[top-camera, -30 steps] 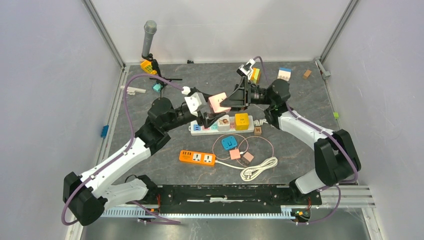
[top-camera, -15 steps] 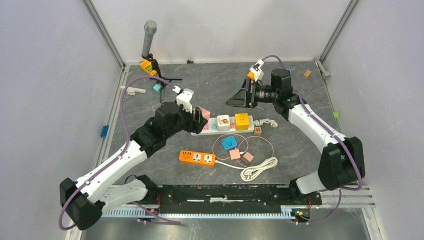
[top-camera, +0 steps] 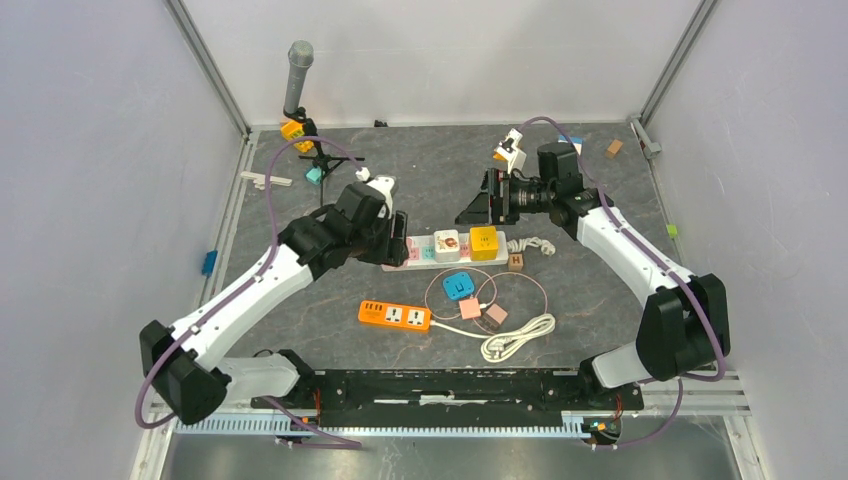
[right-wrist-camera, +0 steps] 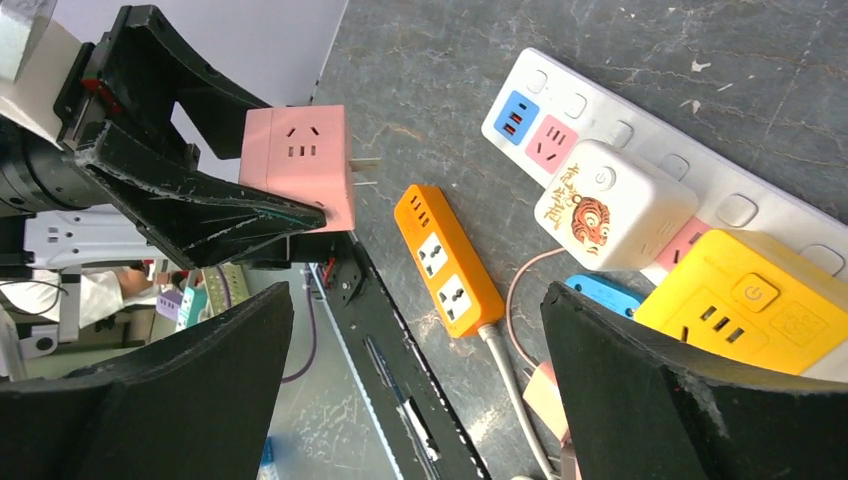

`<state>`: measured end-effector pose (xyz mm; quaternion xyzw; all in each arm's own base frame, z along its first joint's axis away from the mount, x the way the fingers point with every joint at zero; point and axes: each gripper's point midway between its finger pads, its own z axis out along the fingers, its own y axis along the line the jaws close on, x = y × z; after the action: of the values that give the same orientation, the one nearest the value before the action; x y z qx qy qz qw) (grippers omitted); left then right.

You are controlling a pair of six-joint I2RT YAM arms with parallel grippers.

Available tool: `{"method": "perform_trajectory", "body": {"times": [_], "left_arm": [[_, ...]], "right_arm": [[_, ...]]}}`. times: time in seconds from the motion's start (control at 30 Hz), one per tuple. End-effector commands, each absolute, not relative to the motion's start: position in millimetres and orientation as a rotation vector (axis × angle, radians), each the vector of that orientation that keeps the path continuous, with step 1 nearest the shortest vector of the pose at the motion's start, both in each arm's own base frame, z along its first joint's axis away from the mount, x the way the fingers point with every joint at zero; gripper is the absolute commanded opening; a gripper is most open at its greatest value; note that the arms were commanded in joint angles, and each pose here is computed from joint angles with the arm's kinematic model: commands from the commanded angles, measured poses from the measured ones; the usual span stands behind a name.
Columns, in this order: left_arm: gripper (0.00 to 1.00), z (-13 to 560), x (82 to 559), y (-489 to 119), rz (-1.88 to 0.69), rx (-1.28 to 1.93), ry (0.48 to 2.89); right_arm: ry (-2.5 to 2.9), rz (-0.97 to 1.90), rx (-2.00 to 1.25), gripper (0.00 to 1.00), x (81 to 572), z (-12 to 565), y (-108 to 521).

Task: Insert the plug

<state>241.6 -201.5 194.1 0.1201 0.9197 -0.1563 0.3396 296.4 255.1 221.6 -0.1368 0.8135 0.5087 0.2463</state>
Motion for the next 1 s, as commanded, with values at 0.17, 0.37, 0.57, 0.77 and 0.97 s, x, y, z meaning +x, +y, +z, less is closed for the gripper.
{"method": "perform_trajectory", "body": {"times": [0.17, 0.37, 0.57, 0.77, 0.97], "left_arm": [[0.02, 177, 226, -206, -0.363, 0.302, 2.656], [0.02, 155, 226, -209, -0.292, 0.318, 2.773], [0.02, 145, 241, -216, -0.230, 0.339, 2.808], [0.02, 134, 255, -225, -0.189, 0.312, 2.849], [0.02, 134, 279, -226, -0.078, 0.185, 2.842]], "right_arm": [[2.203, 1.299, -0.435, 0.98, 304, 223, 249], [2.222, 1.276, -0.441, 0.98, 304, 217, 246], [2.292, 1.163, -0.455, 0.98, 306, 198, 234], [2.326, 1.099, -0.472, 0.98, 308, 186, 228], [2.353, 1.055, -0.472, 0.98, 307, 174, 223]]}}
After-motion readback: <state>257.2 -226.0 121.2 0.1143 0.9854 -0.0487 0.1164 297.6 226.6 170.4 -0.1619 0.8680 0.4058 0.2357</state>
